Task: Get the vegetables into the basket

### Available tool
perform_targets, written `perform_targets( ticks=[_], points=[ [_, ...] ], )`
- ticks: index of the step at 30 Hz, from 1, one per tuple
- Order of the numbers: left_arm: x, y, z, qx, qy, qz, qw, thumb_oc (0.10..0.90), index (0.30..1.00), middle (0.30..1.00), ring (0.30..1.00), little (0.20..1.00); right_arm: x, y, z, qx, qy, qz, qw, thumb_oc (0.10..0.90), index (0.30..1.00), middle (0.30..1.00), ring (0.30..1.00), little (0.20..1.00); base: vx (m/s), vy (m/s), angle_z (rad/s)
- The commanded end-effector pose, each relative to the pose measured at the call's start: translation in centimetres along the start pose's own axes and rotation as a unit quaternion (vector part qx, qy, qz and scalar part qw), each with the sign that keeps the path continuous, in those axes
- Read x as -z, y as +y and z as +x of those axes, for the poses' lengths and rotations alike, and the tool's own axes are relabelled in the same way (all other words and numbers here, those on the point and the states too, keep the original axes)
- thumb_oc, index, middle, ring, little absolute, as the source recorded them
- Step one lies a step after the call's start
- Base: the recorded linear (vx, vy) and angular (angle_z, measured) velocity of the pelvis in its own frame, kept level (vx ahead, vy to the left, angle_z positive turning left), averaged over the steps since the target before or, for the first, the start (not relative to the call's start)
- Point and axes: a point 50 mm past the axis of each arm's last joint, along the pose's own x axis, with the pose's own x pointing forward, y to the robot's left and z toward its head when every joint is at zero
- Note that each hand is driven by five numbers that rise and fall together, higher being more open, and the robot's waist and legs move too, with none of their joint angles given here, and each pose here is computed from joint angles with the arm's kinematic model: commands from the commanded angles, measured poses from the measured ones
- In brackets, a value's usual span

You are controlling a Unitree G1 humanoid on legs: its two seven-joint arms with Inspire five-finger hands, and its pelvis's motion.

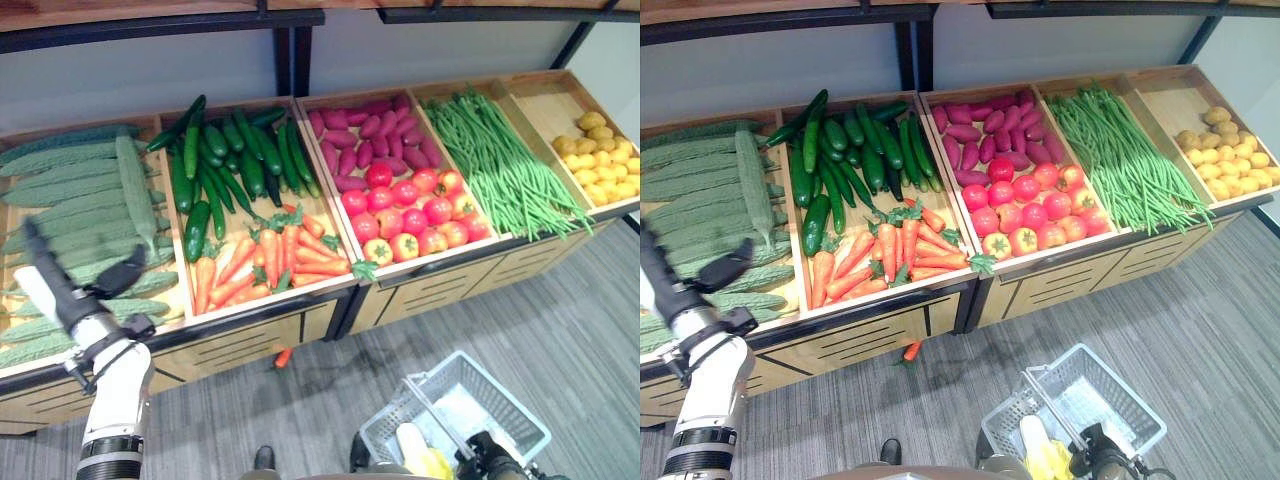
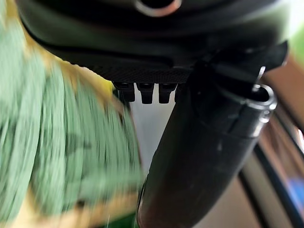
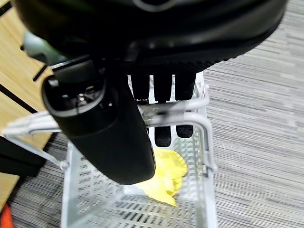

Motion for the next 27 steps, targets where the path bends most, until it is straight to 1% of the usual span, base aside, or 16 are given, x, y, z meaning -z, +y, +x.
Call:
perform_targets(
  ticks=[1, 2, 4, 5, 7, 8, 9, 12, 14, 15, 17, 19, 21, 24, 26, 27],
  points=[
    [-6.7, 1.1, 2.5, 0.064, -0.202, 0.061, 0.975, 0.900, 1.000, 1.000, 1.000, 1.000, -0.5, -2.4, 0.5, 0.031, -0.024, -0.026, 0.999, 0.400, 0.300, 0.300, 0.300, 0.300, 0.02, 0.021, -0.25],
    [-7.5, 0.9, 2.7, 0.099, -0.233, 0.111, 0.961, 0.900, 1.000, 1.000, 1.000, 1.000, -0.7, -2.7, 0.5, 0.032, -0.030, -0.028, 0.999, 0.400, 0.300, 0.300, 0.300, 0.300, 0.03, 0.024, -0.15],
    [-9.0, 0.3, 3.2, 0.152, -0.281, 0.166, 0.933, 0.900, 1.000, 1.000, 1.000, 1.000, -0.8, -2.8, 0.5, 0.030, -0.039, -0.036, 0.998, 0.400, 0.300, 0.300, 0.300, 0.300, 0.04, 0.021, -0.14],
    [-9.0, 0.2, 3.2, 0.153, -0.282, 0.166, 0.933, 0.900, 1.000, 1.000, 1.000, 1.000, -0.8, -2.7, 0.5, 0.030, -0.039, -0.034, 0.998, 0.400, 0.300, 0.300, 0.300, 0.300, 0.03, 0.011, -0.14],
    [-9.6, -0.4, 3.5, 0.178, -0.298, 0.192, 0.918, 0.900, 1.000, 1.000, 1.000, 1.000, -0.9, -2.8, 0.5, 0.030, -0.042, -0.039, 0.998, 0.400, 0.300, 0.300, 0.300, 0.300, 0.03, 0.012, -0.14],
    [-9.8, -0.8, 4.0, 0.207, -0.305, 0.224, 0.902, 0.900, 1.000, 1.000, 1.000, 1.000, -0.7, -3.2, 0.5, 0.033, -0.041, -0.042, 0.998, 0.400, 0.300, 0.300, 0.300, 0.300, 0.03, 0.016, -0.14],
    [-9.9, -0.9, 4.0, 0.207, -0.305, 0.224, 0.902, 0.900, 1.000, 1.000, 1.000, 1.000, -0.7, -3.1, 0.5, 0.033, -0.041, -0.041, 0.998, 0.400, 0.300, 0.300, 0.300, 0.300, 0.03, 0.015, -0.14],
    [-9.8, -1.8, 4.6, 0.251, -0.308, 0.272, 0.876, 0.900, 1.000, 1.000, 1.000, 1.000, -0.6, -3.3, 0.5, 0.032, -0.040, -0.047, 0.998, 0.400, 0.300, 0.300, 0.300, 0.300, 0.02, 0.012, -0.10],
    [-10.2, -2.3, 5.0, 0.287, -0.326, 0.337, 0.835, 0.900, 1.000, 1.000, 1.000, 1.000, -0.7, -3.7, 0.6, 0.036, -0.043, -0.053, 0.997, 0.400, 0.300, 0.300, 0.300, 0.300, 0.03, 0.014, -0.09],
    [-10.6, -2.9, 5.5, 0.307, -0.344, 0.394, 0.795, 0.900, 1.000, 1.000, 1.000, 1.000, -0.8, -4.1, 0.6, 0.041, -0.045, -0.056, 0.997, 0.400, 0.300, 0.300, 0.300, 0.300, 0.02, 0.012, -0.13],
    [-10.8, -3.1, 5.6, 0.308, -0.347, 0.394, 0.794, 0.900, 1.000, 1.000, 1.000, 1.000, -0.8, -4.0, 0.6, 0.041, -0.044, -0.053, 0.997, 0.400, 0.300, 0.300, 0.300, 0.300, 0.01, 0.009, -0.12],
    [-10.2, -4.5, 6.2, 0.330, -0.344, 0.429, 0.767, 0.900, 1.000, 1.000, 1.000, 1.000, -1.6, -4.6, 0.8, 0.049, -0.058, -0.058, 0.995, 0.400, 0.300, 0.300, 0.300, 0.300, 0.02, 0.020, -0.05],
    [-9.7, -4.6, 6.7, 0.327, -0.333, 0.443, 0.765, 0.900, 1.000, 1.000, 1.000, 1.000, -2.1, -5.0, 0.8, 0.055, -0.066, -0.059, 0.995, 0.400, 0.300, 0.300, 0.300, 0.300, 0.00, 0.009, -0.12],
    [-9.5, -4.8, 7.3, 0.314, -0.324, 0.446, 0.773, 0.900, 1.000, 1.000, 1.000, 1.000, -2.7, -5.4, 0.9, 0.062, -0.075, -0.058, 0.994, 0.400, 0.300, 0.300, 0.300, 0.300, 0.00, 0.009, -0.16],
    [-9.1, -5.1, 7.9, 0.294, -0.307, 0.441, 0.790, 0.900, 1.000, 1.000, 1.000, 1.000, -3.3, -5.8, 1.0, 0.070, -0.083, -0.056, 0.993, 0.400, 0.300, 0.300, 0.300, 0.300, 0.00, 0.005, -0.08],
    [-9.1, -5.1, 7.9, 0.294, -0.308, 0.441, 0.790, 0.900, 1.000, 1.000, 1.000, 1.000, -3.3, -5.8, 1.0, 0.070, -0.083, -0.056, 0.993, 0.400, 0.300, 0.300, 0.300, 0.300, 0.00, 0.008, -0.08]
  ],
)
